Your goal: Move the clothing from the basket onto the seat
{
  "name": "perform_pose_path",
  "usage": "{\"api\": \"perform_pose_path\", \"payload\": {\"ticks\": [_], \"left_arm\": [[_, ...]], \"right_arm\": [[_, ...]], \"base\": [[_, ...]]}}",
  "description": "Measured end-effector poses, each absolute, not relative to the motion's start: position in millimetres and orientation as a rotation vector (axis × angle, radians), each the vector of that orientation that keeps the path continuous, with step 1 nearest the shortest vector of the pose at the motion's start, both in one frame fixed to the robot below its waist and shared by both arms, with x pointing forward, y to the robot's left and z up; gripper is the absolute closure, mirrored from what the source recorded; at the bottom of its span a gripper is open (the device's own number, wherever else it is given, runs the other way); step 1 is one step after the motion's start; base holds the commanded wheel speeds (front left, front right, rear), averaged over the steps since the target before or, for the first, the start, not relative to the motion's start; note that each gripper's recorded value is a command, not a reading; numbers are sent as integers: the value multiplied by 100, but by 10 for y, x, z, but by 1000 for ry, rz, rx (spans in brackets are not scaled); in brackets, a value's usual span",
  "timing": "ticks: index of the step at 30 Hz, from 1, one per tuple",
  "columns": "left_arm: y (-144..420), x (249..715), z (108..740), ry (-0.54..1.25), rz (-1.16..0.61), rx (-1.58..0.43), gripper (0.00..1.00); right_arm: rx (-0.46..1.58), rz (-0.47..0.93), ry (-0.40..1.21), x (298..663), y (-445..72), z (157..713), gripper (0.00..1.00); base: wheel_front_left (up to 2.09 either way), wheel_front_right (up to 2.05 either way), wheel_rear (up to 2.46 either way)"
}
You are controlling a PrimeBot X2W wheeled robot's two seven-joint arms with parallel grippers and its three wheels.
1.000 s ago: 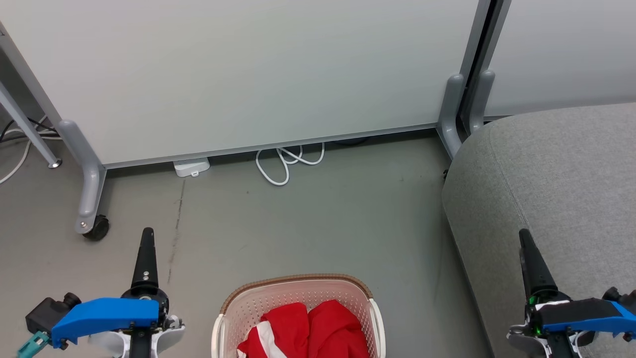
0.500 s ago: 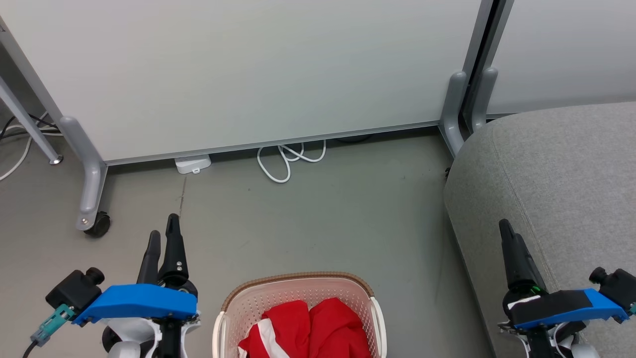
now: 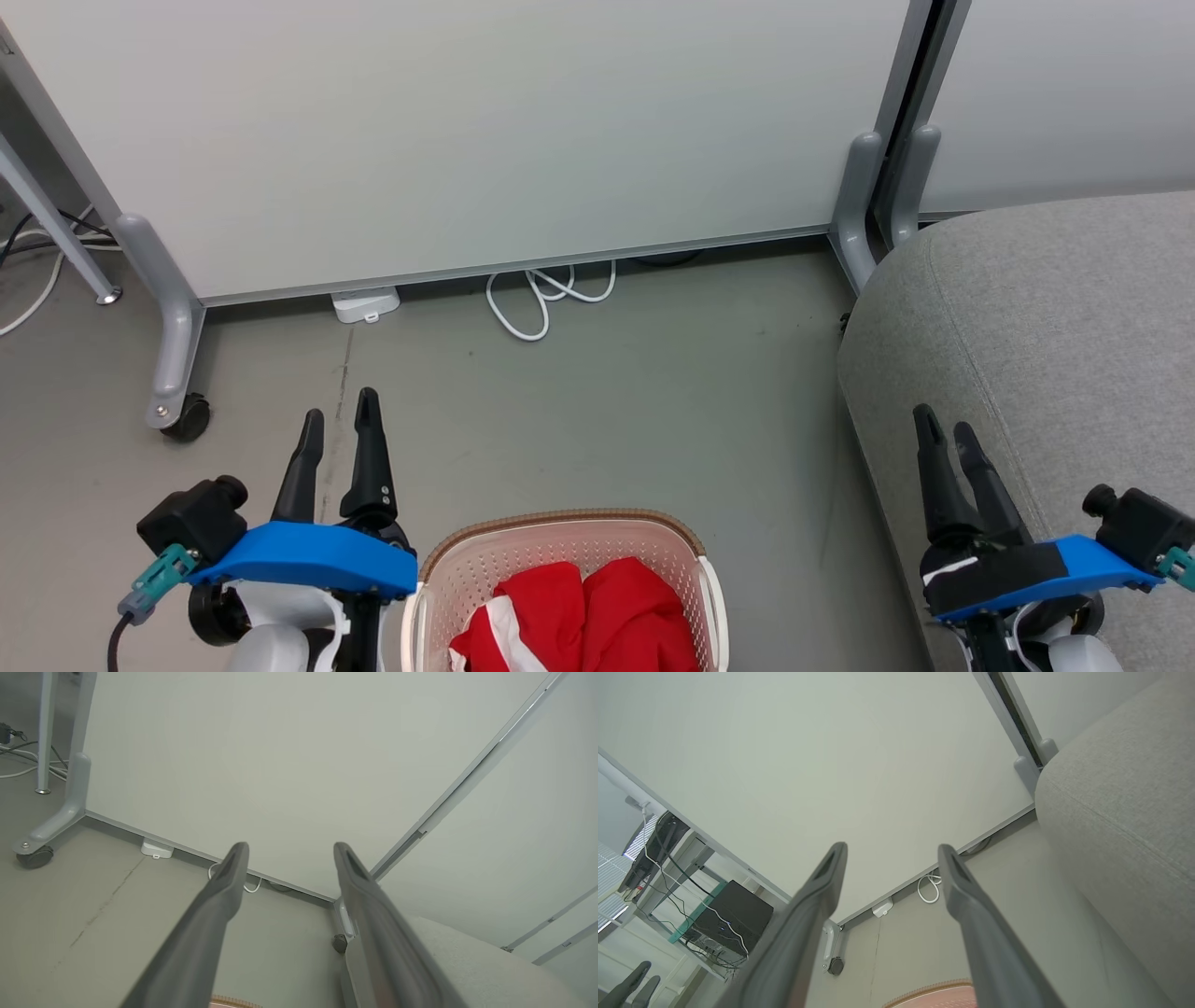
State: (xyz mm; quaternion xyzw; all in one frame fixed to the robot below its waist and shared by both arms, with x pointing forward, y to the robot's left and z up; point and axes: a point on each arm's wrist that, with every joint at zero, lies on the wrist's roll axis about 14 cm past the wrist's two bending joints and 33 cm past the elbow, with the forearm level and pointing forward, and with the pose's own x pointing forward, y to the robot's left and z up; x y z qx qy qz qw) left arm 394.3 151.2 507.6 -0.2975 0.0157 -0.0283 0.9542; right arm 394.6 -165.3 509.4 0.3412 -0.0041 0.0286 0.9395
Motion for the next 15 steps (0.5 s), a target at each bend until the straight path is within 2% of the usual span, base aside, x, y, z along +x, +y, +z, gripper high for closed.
{"api": "perform_pose_path", "payload": {"ticks": [15], "left_arm": [[1373,3917,5085,16,-110,-396,0]], "right_arm": [[510,99,-31,3944,-1549,5132,0]], "base": [[0,0,0]]}}
